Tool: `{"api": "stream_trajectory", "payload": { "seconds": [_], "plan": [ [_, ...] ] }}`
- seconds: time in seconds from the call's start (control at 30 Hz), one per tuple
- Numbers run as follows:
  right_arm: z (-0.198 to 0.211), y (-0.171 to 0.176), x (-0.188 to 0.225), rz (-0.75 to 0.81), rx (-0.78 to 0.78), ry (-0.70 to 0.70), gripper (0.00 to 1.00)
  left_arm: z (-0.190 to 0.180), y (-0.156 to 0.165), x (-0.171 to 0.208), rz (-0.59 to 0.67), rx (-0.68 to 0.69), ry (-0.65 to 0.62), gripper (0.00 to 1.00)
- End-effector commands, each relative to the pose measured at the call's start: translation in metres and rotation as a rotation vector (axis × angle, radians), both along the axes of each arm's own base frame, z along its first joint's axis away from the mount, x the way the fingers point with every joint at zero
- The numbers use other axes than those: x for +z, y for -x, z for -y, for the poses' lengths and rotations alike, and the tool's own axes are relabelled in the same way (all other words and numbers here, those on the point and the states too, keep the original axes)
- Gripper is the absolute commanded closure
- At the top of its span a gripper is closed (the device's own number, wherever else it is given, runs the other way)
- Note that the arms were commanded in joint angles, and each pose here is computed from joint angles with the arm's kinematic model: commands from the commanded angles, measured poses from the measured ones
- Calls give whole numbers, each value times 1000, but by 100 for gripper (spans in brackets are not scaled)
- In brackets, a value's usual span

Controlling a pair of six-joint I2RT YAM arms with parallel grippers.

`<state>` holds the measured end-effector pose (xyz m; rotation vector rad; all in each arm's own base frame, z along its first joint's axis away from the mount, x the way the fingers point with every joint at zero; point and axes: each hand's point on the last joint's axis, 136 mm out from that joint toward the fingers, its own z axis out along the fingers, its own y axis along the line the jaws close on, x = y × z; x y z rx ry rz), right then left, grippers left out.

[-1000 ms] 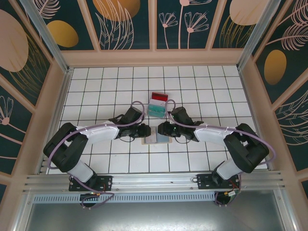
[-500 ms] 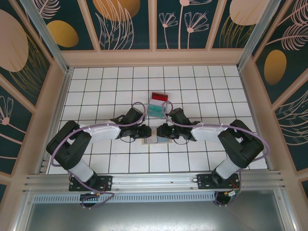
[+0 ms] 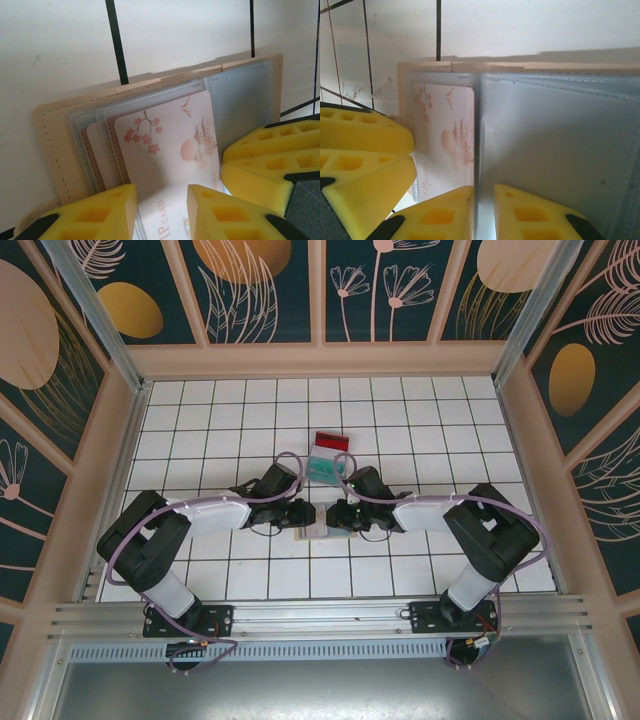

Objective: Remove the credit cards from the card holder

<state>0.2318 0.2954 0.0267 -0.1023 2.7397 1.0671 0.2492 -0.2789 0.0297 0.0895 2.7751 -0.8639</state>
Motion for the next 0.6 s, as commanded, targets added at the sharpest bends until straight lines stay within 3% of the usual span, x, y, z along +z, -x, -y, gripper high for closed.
{"api": "stream_trajectory", "payload": {
  "seconds": [0.0,0.23,0.47,0.57],
  "plan": [
    [-14,-4,9,6,20,-49,82,-2,7,-11,-36,-1,-12,66],
    [-17,-4,9,-1,32,-62,83,-2,7,-11,-38,0,-9,66],
    [-14,-2,6,-7,26,-54,99,-3,7,-13,-41,4,-20,67],
    [-10,-2,6,-8,18,-51,100,-6,8,-17,-51,8,-40,79]
  ]
}}
